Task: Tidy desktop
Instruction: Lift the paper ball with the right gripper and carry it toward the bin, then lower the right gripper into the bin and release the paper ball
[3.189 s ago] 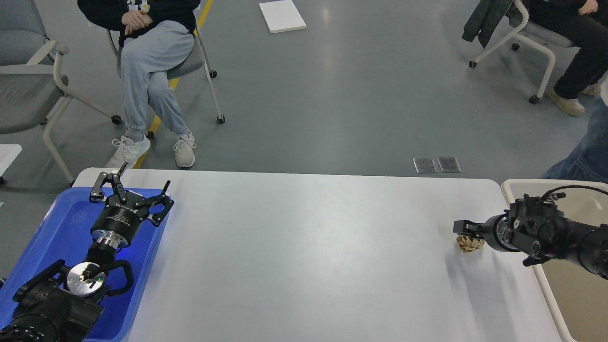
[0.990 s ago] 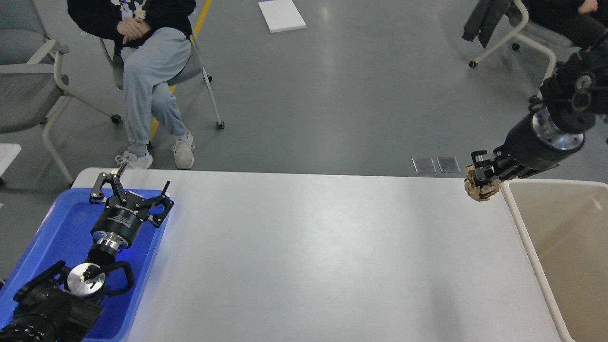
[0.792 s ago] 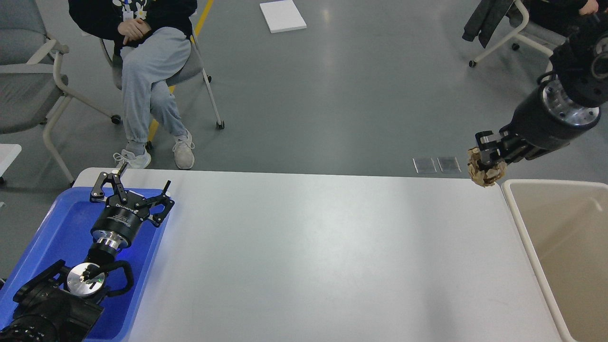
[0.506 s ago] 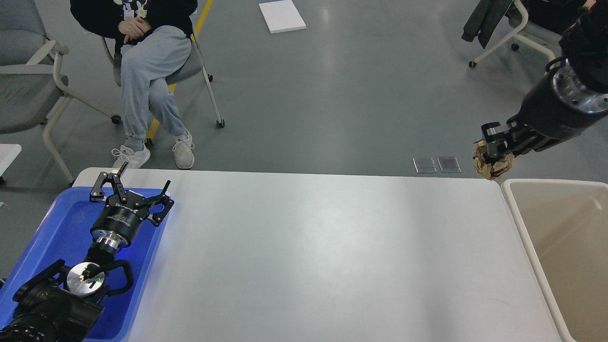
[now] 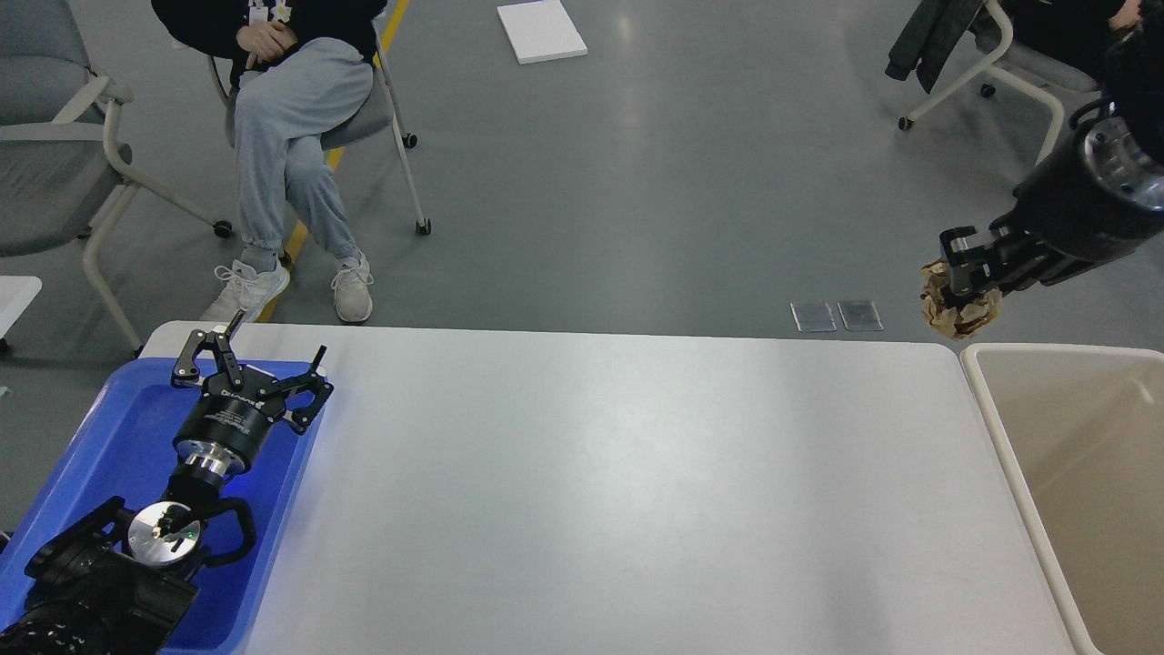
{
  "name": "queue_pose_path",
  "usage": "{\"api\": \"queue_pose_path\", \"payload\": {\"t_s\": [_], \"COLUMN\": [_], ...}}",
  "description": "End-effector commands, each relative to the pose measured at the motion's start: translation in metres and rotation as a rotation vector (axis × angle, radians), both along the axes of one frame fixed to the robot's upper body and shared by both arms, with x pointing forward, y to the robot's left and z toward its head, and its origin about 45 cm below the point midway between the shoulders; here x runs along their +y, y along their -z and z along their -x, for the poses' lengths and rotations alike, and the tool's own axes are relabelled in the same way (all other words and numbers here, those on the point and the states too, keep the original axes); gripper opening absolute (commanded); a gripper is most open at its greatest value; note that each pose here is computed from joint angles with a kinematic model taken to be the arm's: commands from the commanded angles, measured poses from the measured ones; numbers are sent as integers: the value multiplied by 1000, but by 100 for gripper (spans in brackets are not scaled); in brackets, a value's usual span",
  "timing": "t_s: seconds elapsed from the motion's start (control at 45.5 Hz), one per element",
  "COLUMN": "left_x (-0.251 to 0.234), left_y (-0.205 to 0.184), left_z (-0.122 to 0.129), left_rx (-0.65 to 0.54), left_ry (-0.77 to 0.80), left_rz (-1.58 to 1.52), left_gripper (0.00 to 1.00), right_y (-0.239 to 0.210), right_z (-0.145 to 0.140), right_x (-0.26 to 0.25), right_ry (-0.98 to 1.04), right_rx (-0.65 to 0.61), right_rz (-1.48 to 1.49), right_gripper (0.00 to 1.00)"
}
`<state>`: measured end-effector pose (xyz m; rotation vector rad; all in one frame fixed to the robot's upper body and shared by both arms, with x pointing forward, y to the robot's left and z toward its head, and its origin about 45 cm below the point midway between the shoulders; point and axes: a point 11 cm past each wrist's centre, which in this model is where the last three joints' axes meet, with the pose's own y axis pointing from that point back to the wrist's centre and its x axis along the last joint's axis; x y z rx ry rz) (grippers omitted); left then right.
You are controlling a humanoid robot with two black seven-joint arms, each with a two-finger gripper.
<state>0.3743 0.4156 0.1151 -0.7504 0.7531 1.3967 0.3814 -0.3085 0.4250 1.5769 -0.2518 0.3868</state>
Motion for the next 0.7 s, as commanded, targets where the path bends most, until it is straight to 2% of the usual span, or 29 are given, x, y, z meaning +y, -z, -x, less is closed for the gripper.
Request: {"api": "queue_pose_path", "payload": {"t_s": [0.0, 0.682], "left_x": [0, 1], "left_y": [0, 0], "left_z": [0, 0], "left_rx": [0, -2], "left_ry": [0, -4], "left_rz": [0, 2], "left_gripper": [100, 100], "right_y": [20, 101], "right_z": [8, 47], "right_x": [-46, -254], "right_ry": [79, 679], "right_rx": [0, -195], "right_rz": [-29, -208], "right_gripper": [0, 0]}}
